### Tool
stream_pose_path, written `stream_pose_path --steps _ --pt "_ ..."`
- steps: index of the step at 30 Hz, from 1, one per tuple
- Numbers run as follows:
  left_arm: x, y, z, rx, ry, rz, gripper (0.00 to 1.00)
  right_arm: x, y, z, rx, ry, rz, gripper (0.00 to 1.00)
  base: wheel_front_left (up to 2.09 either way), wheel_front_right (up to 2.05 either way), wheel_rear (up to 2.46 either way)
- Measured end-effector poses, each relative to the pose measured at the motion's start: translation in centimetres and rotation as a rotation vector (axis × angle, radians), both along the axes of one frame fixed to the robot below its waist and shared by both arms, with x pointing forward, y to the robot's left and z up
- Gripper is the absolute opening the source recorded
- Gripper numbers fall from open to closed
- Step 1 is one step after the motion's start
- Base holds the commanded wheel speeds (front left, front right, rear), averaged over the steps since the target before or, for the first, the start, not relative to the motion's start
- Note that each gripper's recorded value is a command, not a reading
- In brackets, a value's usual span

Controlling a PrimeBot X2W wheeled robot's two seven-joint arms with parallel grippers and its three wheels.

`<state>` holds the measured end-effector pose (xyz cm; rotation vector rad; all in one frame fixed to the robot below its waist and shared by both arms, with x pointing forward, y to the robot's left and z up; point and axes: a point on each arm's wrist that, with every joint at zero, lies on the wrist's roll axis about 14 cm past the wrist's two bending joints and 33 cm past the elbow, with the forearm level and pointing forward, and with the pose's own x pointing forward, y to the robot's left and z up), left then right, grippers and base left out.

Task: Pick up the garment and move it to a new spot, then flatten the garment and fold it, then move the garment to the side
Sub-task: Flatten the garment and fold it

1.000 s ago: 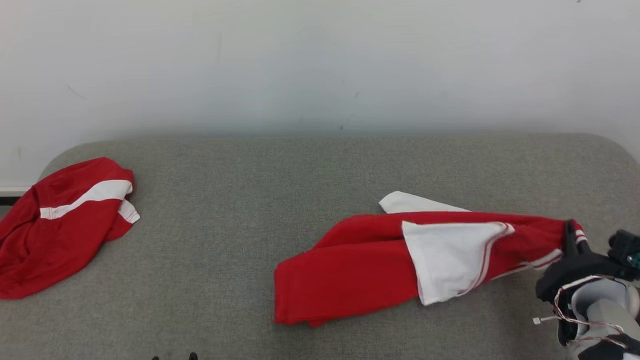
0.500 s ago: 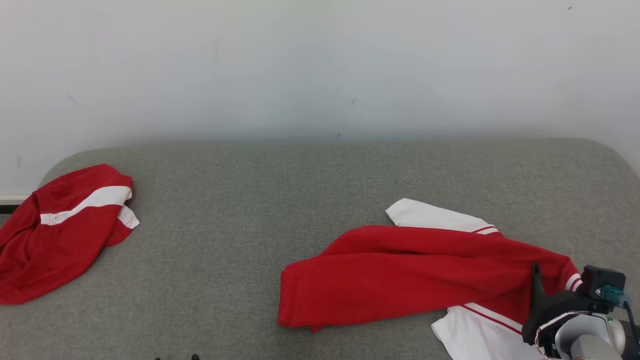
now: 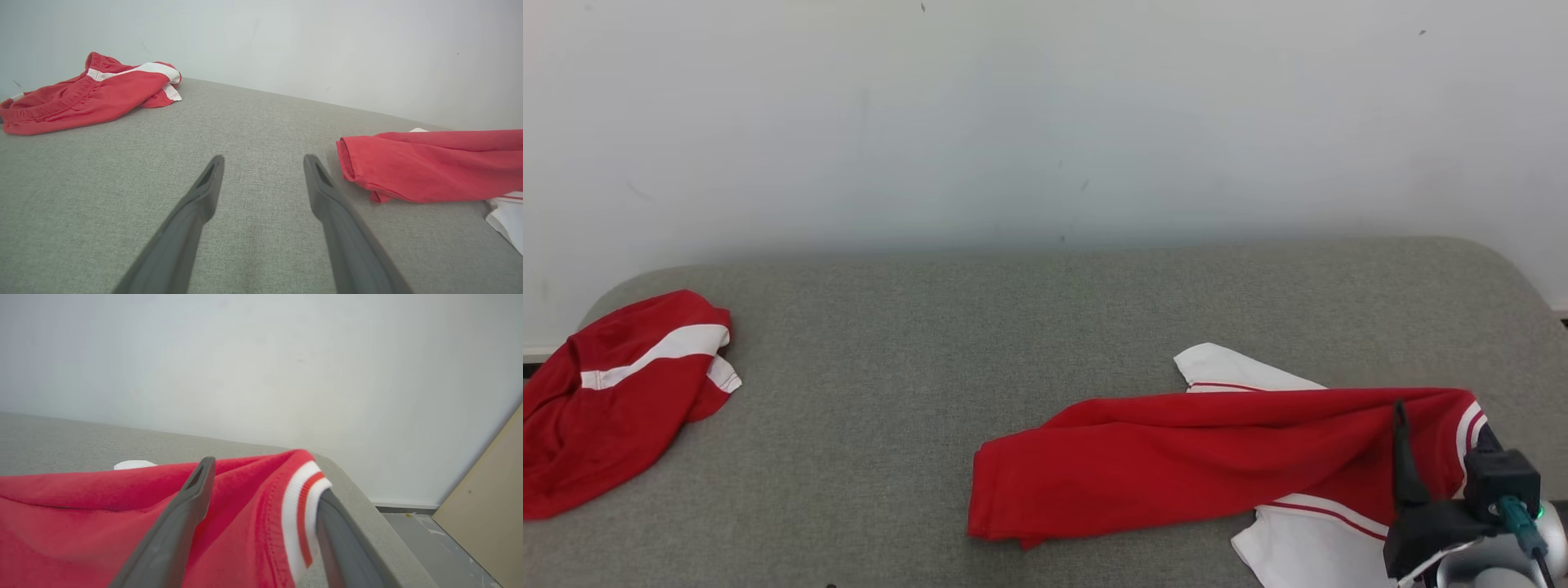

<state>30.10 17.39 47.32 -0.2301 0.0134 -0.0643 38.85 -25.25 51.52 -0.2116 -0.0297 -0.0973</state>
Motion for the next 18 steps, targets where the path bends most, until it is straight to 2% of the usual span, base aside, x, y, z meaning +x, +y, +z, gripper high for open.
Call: stream_pose_path --steps 3,5,10,16,18 --pt "0.2 -0.2 0.1 -0.001 -0.004 -0.006 1.0 -1.8 0.0 -0.4 0.01 -0.01 -0.01 1.0 0.0 0.0 0.0" --pt "0.4 -0.5 0.2 -0.002 -0.004 -0.016 1.0 -3.0 -0.8 -1.7 0.022 0.031 -0.036 1.0 0.0 0.0 0.0" --pt "0.9 -1.4 0.0 -0.005 0.002 -0.044 1.0 -3.4 -0.7 -2.1 0.025 0.069 -0.039 1.0 0.0 0.0 0.0" --pt "1.3 -1.9 0.0 -0.01 0.003 -0.054 1.0 -4.2 -1.6 -5.8 0.026 0.282 -0.069 1.0 0.0 0.0 0.0" --pt "1.2 -1.8 0.0 -0.012 0.005 -0.049 1.0 -4.5 -2.0 -6.4 0.013 0.312 -0.075 1.0 0.0 0.0 0.0"
